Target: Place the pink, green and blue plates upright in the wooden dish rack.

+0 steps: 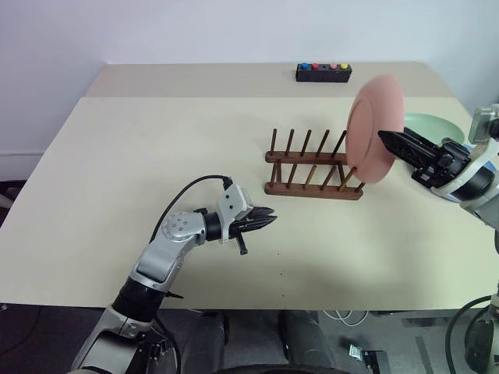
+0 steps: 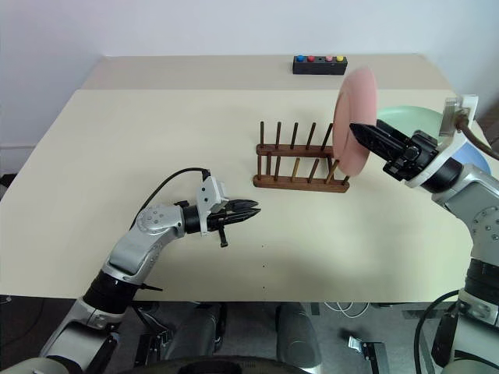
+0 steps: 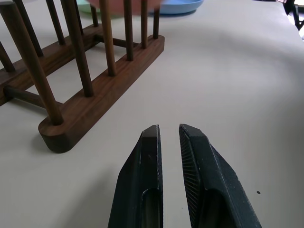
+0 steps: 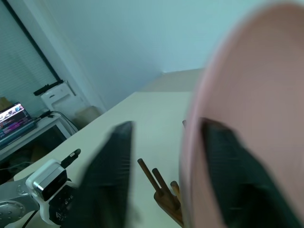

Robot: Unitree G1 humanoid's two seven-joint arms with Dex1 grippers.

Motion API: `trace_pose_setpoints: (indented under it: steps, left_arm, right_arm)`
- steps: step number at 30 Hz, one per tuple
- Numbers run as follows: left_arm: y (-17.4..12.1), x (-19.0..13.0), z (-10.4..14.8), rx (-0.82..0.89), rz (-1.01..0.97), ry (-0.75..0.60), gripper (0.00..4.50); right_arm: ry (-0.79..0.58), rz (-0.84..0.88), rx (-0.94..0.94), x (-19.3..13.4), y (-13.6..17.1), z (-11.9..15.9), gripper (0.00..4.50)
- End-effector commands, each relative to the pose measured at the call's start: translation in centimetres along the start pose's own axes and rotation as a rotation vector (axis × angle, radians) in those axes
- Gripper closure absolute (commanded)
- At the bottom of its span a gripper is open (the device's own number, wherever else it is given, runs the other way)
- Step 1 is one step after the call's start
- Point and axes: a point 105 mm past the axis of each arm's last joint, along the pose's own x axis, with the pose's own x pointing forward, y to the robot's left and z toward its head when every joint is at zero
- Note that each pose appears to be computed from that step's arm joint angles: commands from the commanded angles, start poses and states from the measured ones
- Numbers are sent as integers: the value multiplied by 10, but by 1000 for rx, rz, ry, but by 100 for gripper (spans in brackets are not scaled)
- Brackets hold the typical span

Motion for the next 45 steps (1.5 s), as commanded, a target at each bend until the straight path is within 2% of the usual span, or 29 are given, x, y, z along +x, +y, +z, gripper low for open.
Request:
trace_pose_setpoints:
  steps: [1, 2, 7, 12, 14, 18, 21, 23, 27, 30, 40, 45]
  left_arm:
    - [0, -1, 11, 33, 2, -29, 390]
    - [0, -1, 11, 33, 1, -29, 390]
    - [-1, -1, 11, 34, -4, -27, 390]
    - [-1, -2, 11, 35, 0, -26, 390]
    - [-1, -2, 11, 34, 1, -25, 390]
    - [-1, -2, 10, 32, 0, -22, 390]
    - [0, -1, 10, 34, -1, -21, 390]
    - [1, -1, 10, 34, -1, -21, 390]
    - [1, -1, 10, 36, -5, -18, 390]
    - [2, -2, 10, 39, 0, -12, 390]
    - [1, -6, 7, 35, 26, 0, 390]
    - [1, -6, 7, 36, 30, 0, 390]
  right_arm:
    - [-59, -27, -83, 2, -1, 18, 28]
    - [-63, -36, -98, 2, -2, 19, 13]
    - [-154, -136, -209, -5, -14, 43, 13]
    - [-208, -317, -342, -31, -38, 71, 13]
    - [-160, -408, -420, -43, -51, 74, 13]
    - [39, -564, -608, -64, -83, 63, 13]
    - [201, -588, -711, -67, -102, 47, 13]
    - [260, -594, -742, -68, -110, 41, 13]
    - [494, -561, -892, -61, -129, 8, 13]
    - [593, -556, -962, -54, -144, -4, 13]
    - [738, -581, -1012, -44, -167, -19, 13]
    - [750, -608, -1008, -38, -171, -21, 13]
